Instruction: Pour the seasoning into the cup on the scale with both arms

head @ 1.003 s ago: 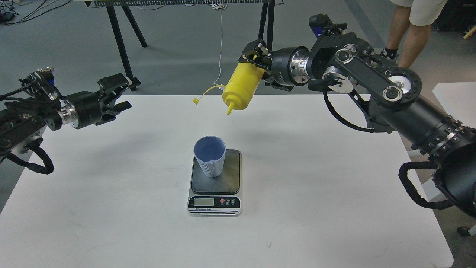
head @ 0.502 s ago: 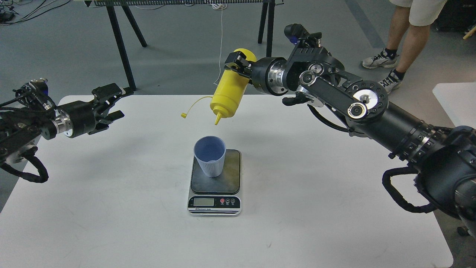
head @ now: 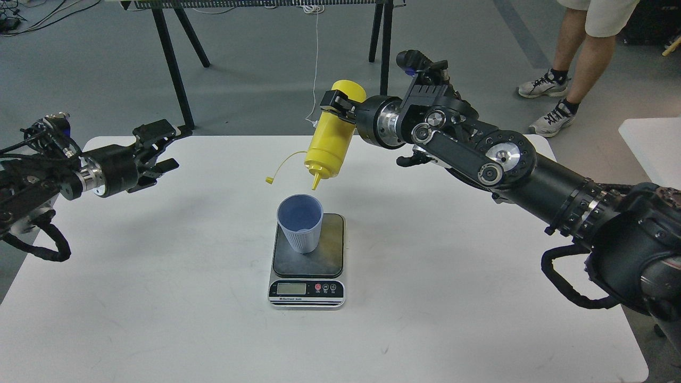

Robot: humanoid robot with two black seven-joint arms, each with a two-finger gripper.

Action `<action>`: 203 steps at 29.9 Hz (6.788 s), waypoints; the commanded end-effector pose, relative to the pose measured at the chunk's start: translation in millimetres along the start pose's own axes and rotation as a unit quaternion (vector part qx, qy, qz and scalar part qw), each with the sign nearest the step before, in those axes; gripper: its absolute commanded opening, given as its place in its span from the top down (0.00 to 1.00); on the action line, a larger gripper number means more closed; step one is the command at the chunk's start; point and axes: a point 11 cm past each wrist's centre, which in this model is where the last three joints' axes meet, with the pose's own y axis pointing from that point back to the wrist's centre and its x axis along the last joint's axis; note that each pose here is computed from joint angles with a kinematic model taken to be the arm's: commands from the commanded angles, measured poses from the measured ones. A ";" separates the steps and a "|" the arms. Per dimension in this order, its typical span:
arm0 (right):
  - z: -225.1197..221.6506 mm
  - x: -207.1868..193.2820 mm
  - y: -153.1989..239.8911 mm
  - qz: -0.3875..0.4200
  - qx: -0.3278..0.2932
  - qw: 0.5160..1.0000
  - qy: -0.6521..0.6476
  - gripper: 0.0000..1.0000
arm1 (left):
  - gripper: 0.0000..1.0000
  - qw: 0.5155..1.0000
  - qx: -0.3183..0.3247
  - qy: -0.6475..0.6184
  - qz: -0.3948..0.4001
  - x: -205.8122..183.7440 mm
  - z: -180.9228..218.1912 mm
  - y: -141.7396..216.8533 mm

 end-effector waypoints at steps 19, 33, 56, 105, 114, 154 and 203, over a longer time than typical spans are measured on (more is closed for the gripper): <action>21.0 9.7 -3.3 0.015 -0.026 0.999 -0.024 0.98 | 0.01 1.000 0.009 -0.001 0.004 1.5 -6.0 2.5; -4.2 33.4 9.0 -0.012 0.051 0.970 -0.238 0.98 | 0.01 1.000 0.010 -0.003 0.001 0.7 -6.2 2.2; 111.6 143.5 94.2 -0.006 0.225 0.656 -0.720 0.98 | 0.01 1.000 0.007 -0.008 0.002 3.3 -1.2 1.1; 295.8 -122.4 103.5 -0.062 0.122 0.494 -0.859 0.92 | 0.01 1.000 0.004 -0.007 -0.015 -10.5 -0.3 -10.5; 295.1 -126.1 103.1 -0.067 0.119 0.498 -0.856 0.71 | 0.01 1.000 0.005 -0.007 -0.015 -10.8 -1.0 -10.4; 300.6 -130.8 134.1 -0.072 0.125 0.514 -0.846 0.03 | 0.01 1.000 0.005 -0.006 -0.016 -12.2 -2.3 -10.6; 222.0 66.4 127.9 -0.064 0.178 0.691 -0.698 0.01 | 0.01 0.986 -0.117 0.070 0.094 53.3 61.0 10.3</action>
